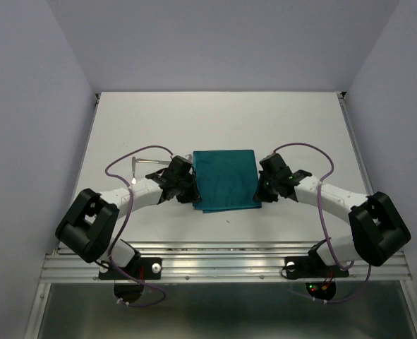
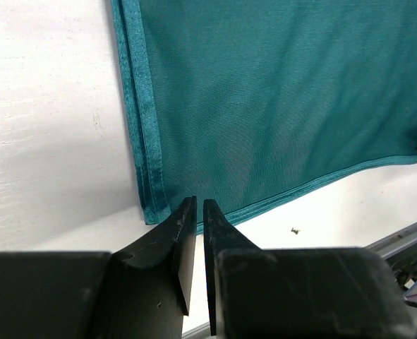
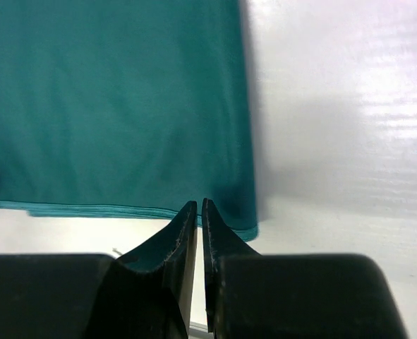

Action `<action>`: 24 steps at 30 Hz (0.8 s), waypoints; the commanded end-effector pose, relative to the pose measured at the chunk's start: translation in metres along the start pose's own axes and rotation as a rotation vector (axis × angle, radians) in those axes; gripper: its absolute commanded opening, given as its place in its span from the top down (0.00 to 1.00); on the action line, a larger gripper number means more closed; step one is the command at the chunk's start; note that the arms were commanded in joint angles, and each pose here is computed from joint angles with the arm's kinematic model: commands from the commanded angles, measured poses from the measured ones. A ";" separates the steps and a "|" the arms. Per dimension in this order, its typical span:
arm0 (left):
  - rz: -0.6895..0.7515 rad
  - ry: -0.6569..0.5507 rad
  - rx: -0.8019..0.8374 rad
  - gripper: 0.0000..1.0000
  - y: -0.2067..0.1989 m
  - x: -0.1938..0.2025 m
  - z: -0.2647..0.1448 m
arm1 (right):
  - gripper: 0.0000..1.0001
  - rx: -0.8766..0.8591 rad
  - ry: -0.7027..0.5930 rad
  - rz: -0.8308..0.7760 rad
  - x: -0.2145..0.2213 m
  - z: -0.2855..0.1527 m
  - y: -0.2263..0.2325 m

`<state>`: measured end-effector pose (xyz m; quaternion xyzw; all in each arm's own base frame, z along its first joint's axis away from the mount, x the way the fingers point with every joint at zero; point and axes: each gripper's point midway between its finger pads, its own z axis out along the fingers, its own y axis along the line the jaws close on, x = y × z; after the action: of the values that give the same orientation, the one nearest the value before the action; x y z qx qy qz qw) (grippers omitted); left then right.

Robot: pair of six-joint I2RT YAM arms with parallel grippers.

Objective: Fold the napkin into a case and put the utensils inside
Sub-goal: Smooth out the square-folded napkin at the center of the board.

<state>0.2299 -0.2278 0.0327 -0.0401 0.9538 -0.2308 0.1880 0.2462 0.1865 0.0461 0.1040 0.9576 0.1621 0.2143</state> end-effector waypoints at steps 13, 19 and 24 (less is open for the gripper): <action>0.026 -0.171 -0.013 0.78 -0.004 -0.035 -0.042 | 0.85 0.025 -0.114 -0.114 -0.023 -0.024 0.039; -0.070 -0.292 -0.033 0.75 0.020 -0.069 -0.085 | 0.71 -0.026 -0.131 -0.331 -0.011 -0.029 0.106; -0.189 -0.399 -0.132 0.73 0.054 -0.092 -0.117 | 0.62 -0.079 -0.121 -0.513 0.021 -0.014 0.160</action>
<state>0.2685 -0.1461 0.1199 -0.1468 0.9094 -0.2126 0.3261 0.2517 0.3086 0.1190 -0.0706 0.9371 0.1599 0.3023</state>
